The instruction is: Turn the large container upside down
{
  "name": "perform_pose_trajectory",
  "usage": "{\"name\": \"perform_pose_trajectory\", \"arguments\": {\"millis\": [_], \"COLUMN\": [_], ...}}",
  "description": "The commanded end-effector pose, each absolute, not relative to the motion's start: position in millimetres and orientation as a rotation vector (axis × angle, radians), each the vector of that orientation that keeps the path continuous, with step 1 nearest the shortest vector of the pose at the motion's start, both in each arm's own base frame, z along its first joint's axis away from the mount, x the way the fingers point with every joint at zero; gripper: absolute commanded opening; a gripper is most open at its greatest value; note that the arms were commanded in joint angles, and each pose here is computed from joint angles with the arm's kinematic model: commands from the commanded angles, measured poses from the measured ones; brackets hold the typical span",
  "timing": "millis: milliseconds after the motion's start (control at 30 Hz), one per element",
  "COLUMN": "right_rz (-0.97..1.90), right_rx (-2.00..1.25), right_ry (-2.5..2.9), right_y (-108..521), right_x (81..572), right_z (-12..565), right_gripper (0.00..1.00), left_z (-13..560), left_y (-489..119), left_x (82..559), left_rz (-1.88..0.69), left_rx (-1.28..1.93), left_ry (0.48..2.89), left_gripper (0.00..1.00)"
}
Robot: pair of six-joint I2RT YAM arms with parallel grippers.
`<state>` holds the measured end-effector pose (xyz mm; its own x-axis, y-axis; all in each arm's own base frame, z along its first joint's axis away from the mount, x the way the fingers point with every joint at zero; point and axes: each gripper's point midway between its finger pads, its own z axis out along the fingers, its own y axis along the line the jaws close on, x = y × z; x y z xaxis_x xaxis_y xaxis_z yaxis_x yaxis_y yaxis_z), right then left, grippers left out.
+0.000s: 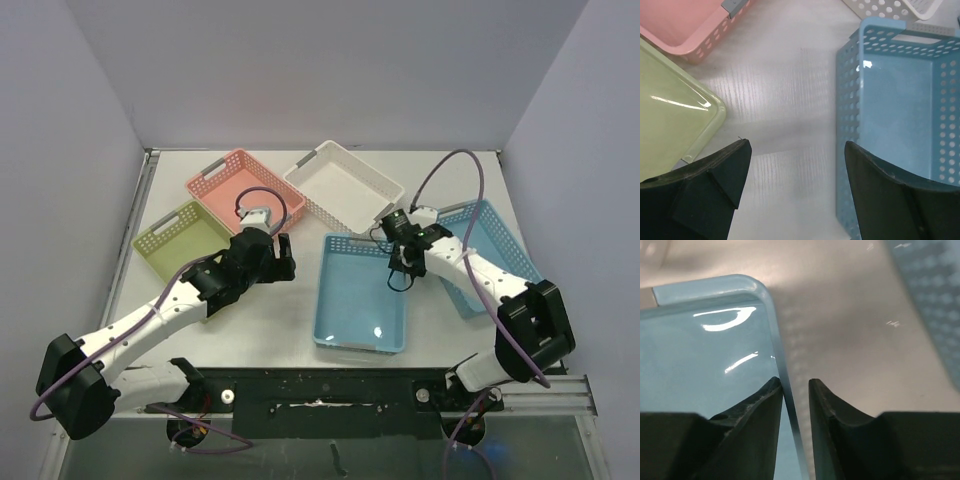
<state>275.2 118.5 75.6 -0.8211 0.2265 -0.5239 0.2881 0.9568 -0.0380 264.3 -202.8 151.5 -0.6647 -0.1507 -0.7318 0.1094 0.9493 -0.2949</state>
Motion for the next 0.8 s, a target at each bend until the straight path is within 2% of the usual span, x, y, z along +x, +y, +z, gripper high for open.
{"name": "perform_pose_trajectory", "arguments": {"millis": [0, 33, 67, 133, 267, 400, 600, 667, 767], "right_rz": [-0.327, -0.272, -0.216, -0.101, 0.094, 0.319, 0.446, 0.458, 0.467], "right_rx": [0.354, 0.332, 0.31, 0.267, 0.191, 0.152, 0.056, 0.03, 0.015], "right_ry": [2.391, 2.362, 2.35, 2.34, 2.342, 2.418, 2.539, 2.544, 2.571], "right_y": [73, 81, 89, 111, 176, 246, 302, 311, 320], "right_x": [314, 322, 328, 333, 323, 305, 286, 284, 281], "right_z": [132, 149, 160, 177, 191, 168, 127, 120, 105], "right_gripper": [0.41, 0.54, 0.62, 0.72, 0.82, 0.89, 0.86, 0.81, 0.66], "left_z": [181, 182, 183, 186, 199, 214, 239, 239, 235], "left_y": [-208, -207, -207, -205, -196, -171, -117, -106, -99], "left_x": [274, 274, 274, 275, 280, 287, 300, 299, 298], "left_rz": [-0.452, -0.447, -0.445, -0.44, -0.423, -0.318, -0.283, -0.264, -0.247], "left_rx": [-0.04, -0.038, -0.037, -0.042, -0.053, -0.087, -0.221, -0.242, -0.256], "left_ry": [2.185, 2.185, 2.183, 2.174, 2.143, 2.133, 2.102, 2.102, 2.119], "left_gripper": [0.76, 0.76, 0.76, 0.76, 0.76, 0.76, 0.76, 0.76, 0.76]}}
